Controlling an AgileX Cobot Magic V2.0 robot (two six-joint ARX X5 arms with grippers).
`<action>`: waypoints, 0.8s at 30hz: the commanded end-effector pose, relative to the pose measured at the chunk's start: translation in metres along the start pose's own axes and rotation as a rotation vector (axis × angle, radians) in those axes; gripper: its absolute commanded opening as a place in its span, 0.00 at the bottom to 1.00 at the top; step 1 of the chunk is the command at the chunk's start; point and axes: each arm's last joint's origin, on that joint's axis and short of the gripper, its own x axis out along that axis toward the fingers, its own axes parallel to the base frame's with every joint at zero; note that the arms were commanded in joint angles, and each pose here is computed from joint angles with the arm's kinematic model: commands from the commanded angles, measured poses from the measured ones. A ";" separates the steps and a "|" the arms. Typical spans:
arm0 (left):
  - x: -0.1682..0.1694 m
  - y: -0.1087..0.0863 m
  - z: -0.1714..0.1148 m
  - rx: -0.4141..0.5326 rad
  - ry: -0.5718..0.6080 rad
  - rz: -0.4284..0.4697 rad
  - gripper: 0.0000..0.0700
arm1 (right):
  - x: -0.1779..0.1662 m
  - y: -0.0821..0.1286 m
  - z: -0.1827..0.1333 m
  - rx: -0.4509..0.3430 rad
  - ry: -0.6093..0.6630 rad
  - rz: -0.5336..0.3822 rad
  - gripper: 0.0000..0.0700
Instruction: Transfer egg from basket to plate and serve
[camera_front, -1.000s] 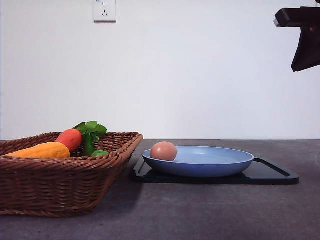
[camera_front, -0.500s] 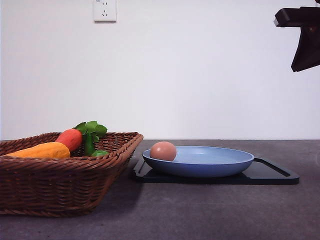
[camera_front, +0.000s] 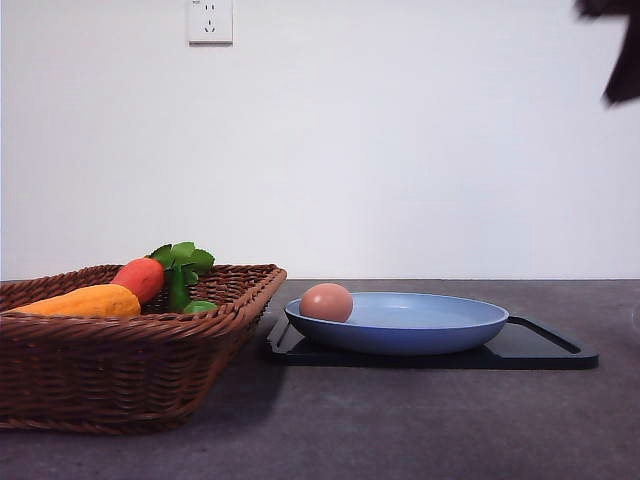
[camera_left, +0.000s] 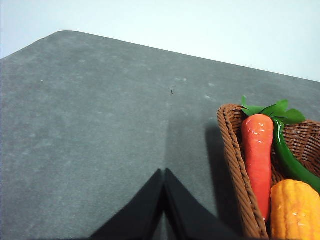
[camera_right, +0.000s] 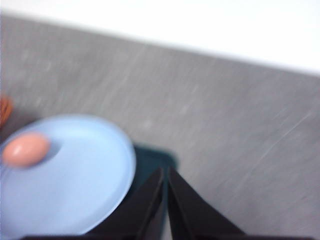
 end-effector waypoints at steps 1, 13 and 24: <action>0.002 0.001 -0.008 0.000 0.035 0.004 0.00 | -0.004 -0.005 -0.002 -0.039 -0.038 -0.013 0.00; 0.002 0.001 -0.008 0.000 0.035 0.004 0.00 | -0.017 -0.038 -0.079 0.054 -0.352 -0.010 0.00; 0.002 0.001 -0.008 0.000 0.034 0.004 0.00 | -0.016 -0.044 -0.117 0.153 -0.189 -0.045 0.00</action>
